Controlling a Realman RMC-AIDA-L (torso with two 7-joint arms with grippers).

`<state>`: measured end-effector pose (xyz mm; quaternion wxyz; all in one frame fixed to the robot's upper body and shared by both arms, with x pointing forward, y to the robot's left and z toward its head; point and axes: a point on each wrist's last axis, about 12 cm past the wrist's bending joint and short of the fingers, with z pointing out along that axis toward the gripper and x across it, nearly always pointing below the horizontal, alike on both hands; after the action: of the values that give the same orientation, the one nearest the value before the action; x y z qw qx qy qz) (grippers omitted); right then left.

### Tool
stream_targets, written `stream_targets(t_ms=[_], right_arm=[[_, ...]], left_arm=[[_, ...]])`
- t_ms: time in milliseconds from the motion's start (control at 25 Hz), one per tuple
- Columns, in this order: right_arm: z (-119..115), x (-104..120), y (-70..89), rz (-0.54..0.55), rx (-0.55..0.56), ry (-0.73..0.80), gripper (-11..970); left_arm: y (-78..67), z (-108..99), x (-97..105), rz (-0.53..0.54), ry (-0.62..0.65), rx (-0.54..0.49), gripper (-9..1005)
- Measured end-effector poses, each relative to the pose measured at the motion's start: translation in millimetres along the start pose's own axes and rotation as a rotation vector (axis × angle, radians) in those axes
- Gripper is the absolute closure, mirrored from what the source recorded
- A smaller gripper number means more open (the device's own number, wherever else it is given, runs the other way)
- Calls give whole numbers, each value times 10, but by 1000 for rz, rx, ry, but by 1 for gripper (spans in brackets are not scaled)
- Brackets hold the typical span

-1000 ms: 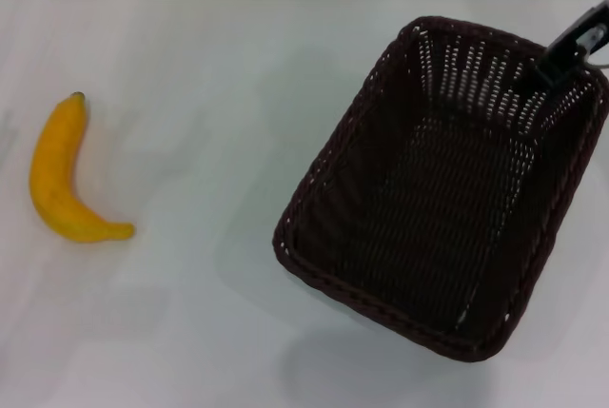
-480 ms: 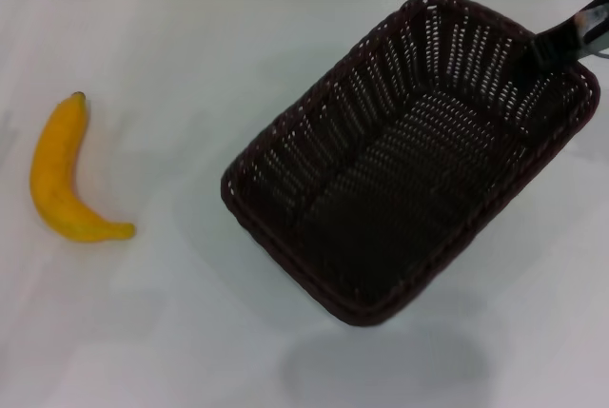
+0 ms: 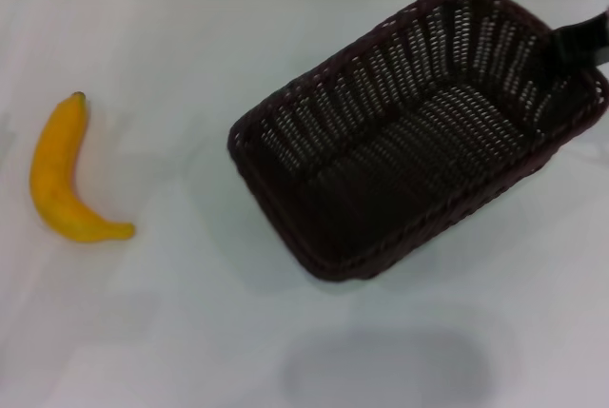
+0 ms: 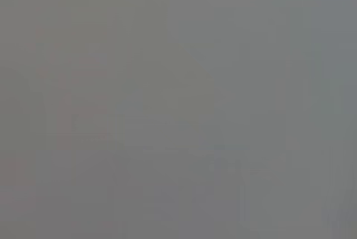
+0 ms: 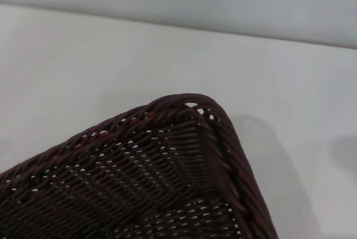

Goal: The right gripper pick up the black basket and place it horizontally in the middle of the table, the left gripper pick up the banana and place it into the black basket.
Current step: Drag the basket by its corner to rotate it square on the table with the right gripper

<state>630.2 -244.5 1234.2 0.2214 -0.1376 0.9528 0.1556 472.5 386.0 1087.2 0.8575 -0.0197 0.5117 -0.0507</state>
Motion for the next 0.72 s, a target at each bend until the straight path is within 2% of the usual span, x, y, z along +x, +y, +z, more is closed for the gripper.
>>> stream_targets(t_ms=[360,720], right_arm=[[-118,204,-353,158,-41,-77,789],[-67,440,-498,260,-133,-161,789]], left_arm=[[-17,30,-1,-16,-5,9,142],[-26,76,-3,-28,-11,18,143]])
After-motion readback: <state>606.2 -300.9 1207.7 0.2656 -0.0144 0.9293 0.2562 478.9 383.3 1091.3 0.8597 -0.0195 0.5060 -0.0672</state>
